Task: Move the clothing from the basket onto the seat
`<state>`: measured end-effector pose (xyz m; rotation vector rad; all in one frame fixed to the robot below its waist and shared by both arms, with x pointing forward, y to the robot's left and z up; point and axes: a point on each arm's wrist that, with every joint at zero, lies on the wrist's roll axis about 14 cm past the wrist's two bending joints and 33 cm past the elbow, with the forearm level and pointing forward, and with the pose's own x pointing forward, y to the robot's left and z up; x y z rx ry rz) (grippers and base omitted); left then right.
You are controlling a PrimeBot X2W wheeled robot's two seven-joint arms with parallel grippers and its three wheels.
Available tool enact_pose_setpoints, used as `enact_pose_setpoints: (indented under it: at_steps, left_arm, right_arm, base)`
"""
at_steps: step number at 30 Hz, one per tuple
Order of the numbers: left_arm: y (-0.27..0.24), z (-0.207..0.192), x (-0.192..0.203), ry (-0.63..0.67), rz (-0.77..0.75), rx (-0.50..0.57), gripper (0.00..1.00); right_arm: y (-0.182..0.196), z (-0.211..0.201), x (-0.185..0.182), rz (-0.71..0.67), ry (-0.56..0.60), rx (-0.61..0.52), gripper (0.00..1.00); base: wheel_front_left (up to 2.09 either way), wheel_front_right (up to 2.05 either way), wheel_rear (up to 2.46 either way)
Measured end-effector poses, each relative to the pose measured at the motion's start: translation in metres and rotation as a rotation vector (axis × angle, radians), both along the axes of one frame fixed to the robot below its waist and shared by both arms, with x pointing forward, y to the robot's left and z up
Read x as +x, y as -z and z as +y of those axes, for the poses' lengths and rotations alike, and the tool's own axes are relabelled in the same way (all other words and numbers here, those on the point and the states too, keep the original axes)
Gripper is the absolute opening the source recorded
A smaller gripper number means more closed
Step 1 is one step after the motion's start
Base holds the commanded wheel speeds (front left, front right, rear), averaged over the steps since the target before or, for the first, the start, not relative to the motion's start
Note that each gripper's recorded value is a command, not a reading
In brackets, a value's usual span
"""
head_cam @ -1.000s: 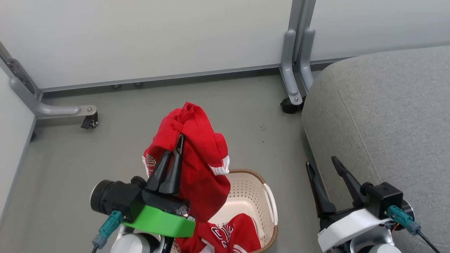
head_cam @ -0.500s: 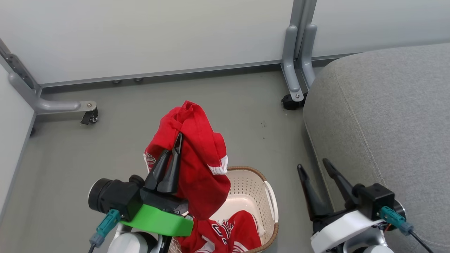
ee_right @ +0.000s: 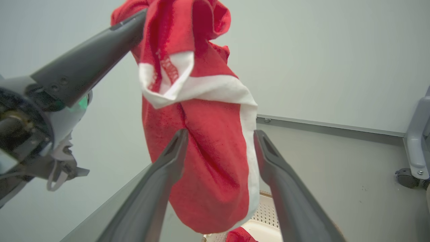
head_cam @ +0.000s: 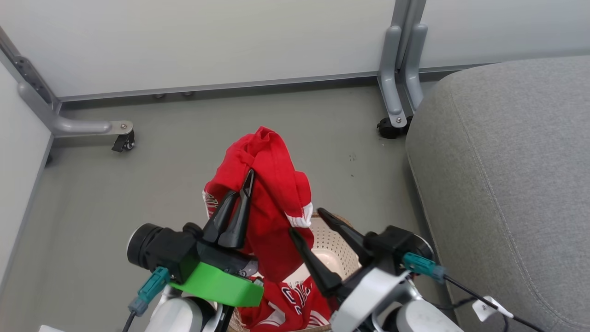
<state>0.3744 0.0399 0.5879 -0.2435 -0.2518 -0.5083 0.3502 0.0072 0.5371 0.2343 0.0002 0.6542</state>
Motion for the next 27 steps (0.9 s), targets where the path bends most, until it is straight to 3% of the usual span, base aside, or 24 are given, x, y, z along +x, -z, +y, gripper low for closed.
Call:
enact_pose_setpoints:
  at_steps: [7, 14, 15, 16, 17, 27]
  left_arm:
    - [0.004, -0.004, 0.0, 0.016, 0.013, 0.006, 0.0]
    - [0.007, -0.006, -0.001, 0.025, 0.022, 0.008, 0.0]
    - [0.008, -0.006, -0.001, 0.026, 0.023, 0.007, 0.0]
    - [0.008, -0.006, -0.001, 0.026, 0.024, 0.007, 0.0]
    - [0.008, -0.007, -0.001, 0.027, 0.025, 0.007, 0.0]
    - [0.01, -0.007, -0.001, 0.028, 0.032, 0.009, 0.0]
  right_arm:
    - [-0.001, 0.038, 0.004, -0.002, -0.131, 0.003, 1.0]
    - [-0.001, 0.051, 0.015, -0.016, -0.175, -0.018, 1.0]
    - [0.0, 0.052, 0.016, -0.013, -0.181, -0.019, 0.48]
    - [0.001, 0.053, 0.016, -0.008, -0.185, -0.019, 0.13]
    - [0.001, 0.054, 0.016, -0.005, -0.19, -0.015, 0.0]
    - [0.003, 0.056, 0.02, -0.001, -0.195, -0.001, 0.0]
  base:
    - [0.0, 0.0, 0.0]
    - [0.0, 0.0, 0.0]
    - [0.0, 0.0, 0.0]
    - [0.0, 0.0, 0.0]
    - [0.0, 0.0, 0.0]
    - [0.0, 0.0, 0.0]
